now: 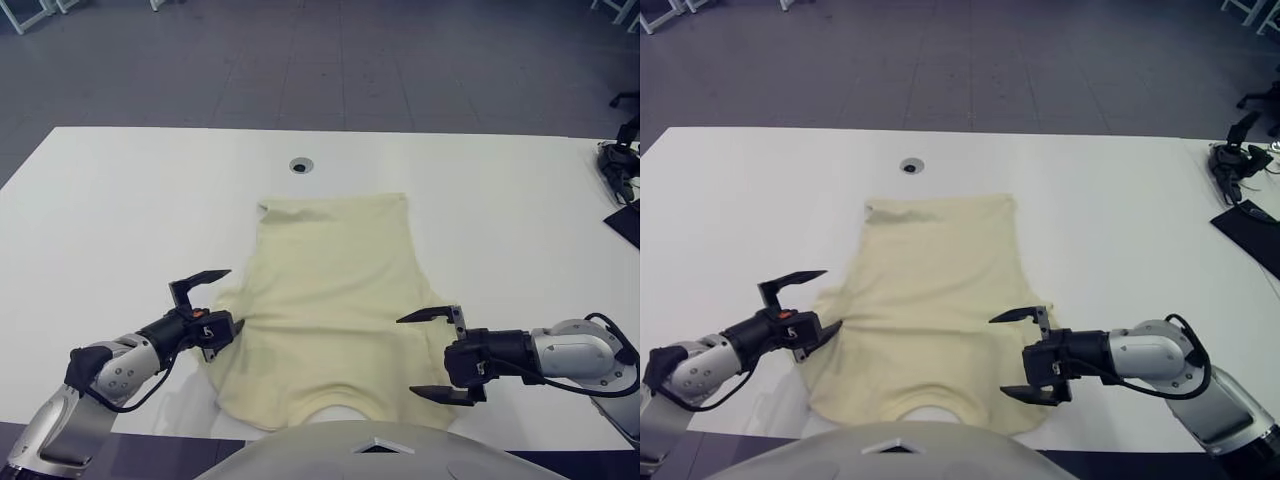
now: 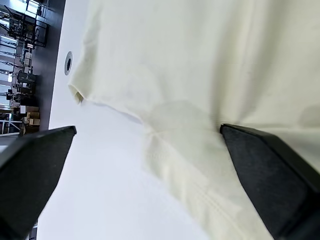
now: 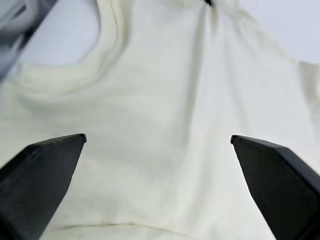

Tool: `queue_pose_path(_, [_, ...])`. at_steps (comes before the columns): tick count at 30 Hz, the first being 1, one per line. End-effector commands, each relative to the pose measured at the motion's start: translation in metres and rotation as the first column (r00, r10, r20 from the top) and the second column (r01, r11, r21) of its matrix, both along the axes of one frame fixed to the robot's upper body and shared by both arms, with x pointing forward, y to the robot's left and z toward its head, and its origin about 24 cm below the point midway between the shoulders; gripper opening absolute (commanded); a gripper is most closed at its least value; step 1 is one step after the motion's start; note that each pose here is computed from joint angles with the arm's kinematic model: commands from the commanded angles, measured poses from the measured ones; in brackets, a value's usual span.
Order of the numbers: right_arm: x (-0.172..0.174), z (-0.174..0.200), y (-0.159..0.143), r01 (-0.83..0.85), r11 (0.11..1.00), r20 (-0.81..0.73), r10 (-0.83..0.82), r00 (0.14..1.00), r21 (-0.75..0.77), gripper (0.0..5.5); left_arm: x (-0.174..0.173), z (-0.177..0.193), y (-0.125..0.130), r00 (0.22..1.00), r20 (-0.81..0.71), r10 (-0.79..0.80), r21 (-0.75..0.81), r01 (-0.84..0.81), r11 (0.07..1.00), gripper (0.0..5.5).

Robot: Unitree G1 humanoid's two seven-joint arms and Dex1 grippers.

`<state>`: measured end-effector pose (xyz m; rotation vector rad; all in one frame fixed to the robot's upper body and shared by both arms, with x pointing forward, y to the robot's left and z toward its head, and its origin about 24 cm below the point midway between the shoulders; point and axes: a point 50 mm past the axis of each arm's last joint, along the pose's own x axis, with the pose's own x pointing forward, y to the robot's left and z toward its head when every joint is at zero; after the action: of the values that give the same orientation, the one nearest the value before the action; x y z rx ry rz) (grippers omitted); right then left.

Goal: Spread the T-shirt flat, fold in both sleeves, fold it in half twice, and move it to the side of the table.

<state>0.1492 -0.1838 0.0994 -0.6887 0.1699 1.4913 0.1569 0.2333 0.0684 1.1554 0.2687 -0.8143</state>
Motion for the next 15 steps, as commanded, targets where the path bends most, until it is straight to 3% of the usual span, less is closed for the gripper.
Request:
queue_pose_path(1, [0.015, 0.016, 0.006, 0.071, 0.985, 0.011, -0.074, 0.997, 0.154, 5.4, -0.003, -0.001, 0.001, 0.999, -0.049, 0.009, -0.024, -0.011, 1.0, 5.38])
queue_pose_path(6, [0.042, 0.018, 0.011, 0.205, 0.938, 0.072, -0.233, 0.97, 0.28, 5.4, 0.011, 0.017, 0.002, 0.997, 0.057, 0.044, -0.084, -0.039, 0.996, 5.38])
queue_pose_path(9, [0.051, 0.026, 0.014, 0.262, 0.88, 0.091, -0.321, 0.943, 0.396, 5.4, 0.008, 0.033, -0.011, 0.995, 0.081, 0.053, -0.267, -0.03, 0.963, 5.38])
queue_pose_path(12, [0.068, 0.044, 0.011, 0.349, 0.736, 0.074, -0.474, 0.878, 0.581, 5.4, 0.001, 0.057, -0.026, 0.988, 0.104, 0.113, -0.578, -0.032, 0.815, 5.38])
queue_pose_path(15, [0.075, 0.049, 0.009, 0.409, 0.624, 0.046, -0.582, 0.812, 0.666, 5.4, 0.0, 0.063, -0.022, 0.956, 0.061, 0.286, -0.764, -0.14, 0.63, 5.38])
